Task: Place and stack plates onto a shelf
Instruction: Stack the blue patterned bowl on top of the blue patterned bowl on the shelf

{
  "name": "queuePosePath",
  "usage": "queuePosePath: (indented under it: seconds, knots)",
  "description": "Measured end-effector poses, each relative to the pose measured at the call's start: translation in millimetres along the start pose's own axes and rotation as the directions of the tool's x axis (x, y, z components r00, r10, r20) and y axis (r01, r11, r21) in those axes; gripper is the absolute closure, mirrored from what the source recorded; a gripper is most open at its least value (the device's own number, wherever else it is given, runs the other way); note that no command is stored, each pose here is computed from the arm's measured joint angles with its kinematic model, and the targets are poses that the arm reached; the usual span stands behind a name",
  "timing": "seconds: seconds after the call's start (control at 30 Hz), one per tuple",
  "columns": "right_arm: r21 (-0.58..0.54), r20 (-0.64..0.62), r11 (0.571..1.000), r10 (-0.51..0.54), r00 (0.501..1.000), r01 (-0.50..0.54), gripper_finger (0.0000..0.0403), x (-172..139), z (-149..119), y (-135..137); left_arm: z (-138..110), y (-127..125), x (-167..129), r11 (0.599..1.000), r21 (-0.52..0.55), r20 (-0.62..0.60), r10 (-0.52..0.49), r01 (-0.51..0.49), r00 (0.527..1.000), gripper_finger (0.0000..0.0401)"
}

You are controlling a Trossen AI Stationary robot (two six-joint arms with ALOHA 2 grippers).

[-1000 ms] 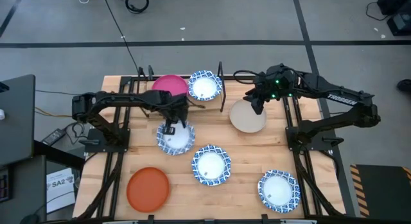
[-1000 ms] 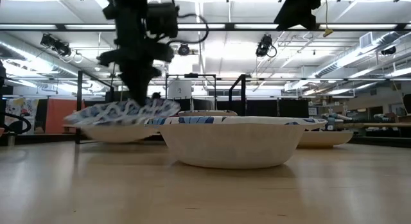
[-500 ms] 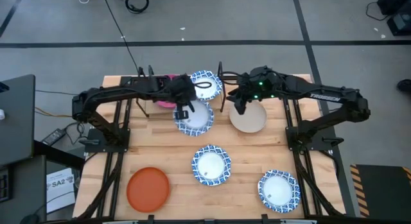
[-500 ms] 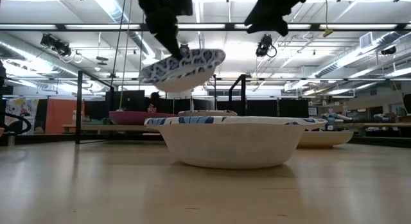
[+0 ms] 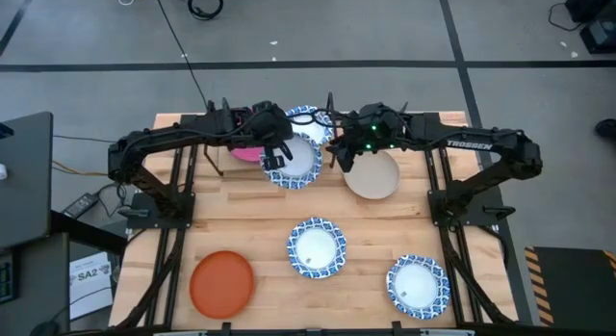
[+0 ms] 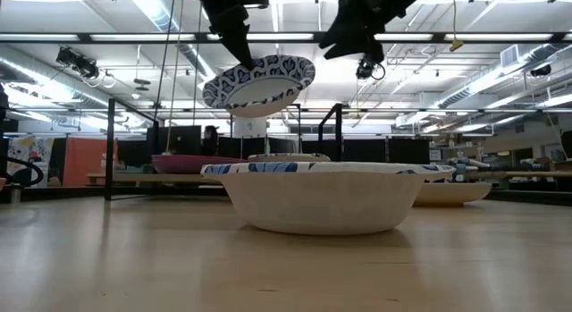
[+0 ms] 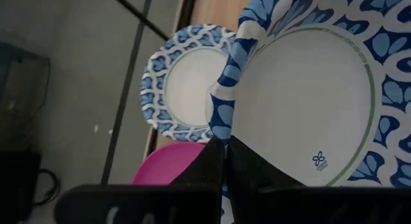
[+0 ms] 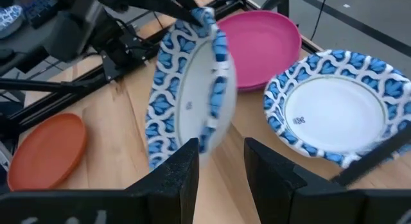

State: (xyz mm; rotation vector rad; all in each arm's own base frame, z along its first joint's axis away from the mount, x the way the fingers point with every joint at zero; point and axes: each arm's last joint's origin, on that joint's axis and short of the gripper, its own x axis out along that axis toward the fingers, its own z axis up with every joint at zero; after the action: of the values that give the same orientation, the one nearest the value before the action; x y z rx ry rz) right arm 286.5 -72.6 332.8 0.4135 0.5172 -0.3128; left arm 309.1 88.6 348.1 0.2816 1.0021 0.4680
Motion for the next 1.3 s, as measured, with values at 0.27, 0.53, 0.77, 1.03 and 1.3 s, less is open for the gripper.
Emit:
queuePosePath:
  seconds: [0.27, 0.53, 0.77, 1.03, 1.3]
  knots:
    - [-0.007, 0.004, 1.0, 0.013, 1.0, -0.013, 0.0273, 17.7, -1.5, 3.2, 0.3, 1.8, 0.0, 0.995, -0.077, -0.006, 0.057, -0.057, 0.998, 0.039]
    - [-0.015, -0.003, 1.0, -0.02, 1.0, 0.02, 0.0273, 36.0, -5.2, 1.4, 0.3, 2.0, 0.0, 0.995, -0.077, -0.008, 0.061, -0.062, 0.998, 0.039]
    - [-0.016, 0.011, 0.998, -0.068, 0.998, 0.068, 0.0273, 41.4, -5.7, -0.4, 0.3, 1.7, -0.1, 0.994, -0.09, -0.008, 0.06, -0.06, 0.998, 0.039]
    - [-0.01, 0.074, 0.987, -0.162, 0.984, 0.163, 0.0273, 41.0, -2.2, -2.5, -1.7, 0.3, -0.1, 0.992, -0.12, -0.023, 0.029, -0.031, 0.999, 0.039]
    - [-0.033, 0.081, 0.98, -0.192, 0.978, 0.195, 0.0273, 40.8, -2.3, -3.5, -1.7, -0.5, -0.2, 0.993, -0.121, -0.019, 0.006, -0.008, 1.0, 0.039]
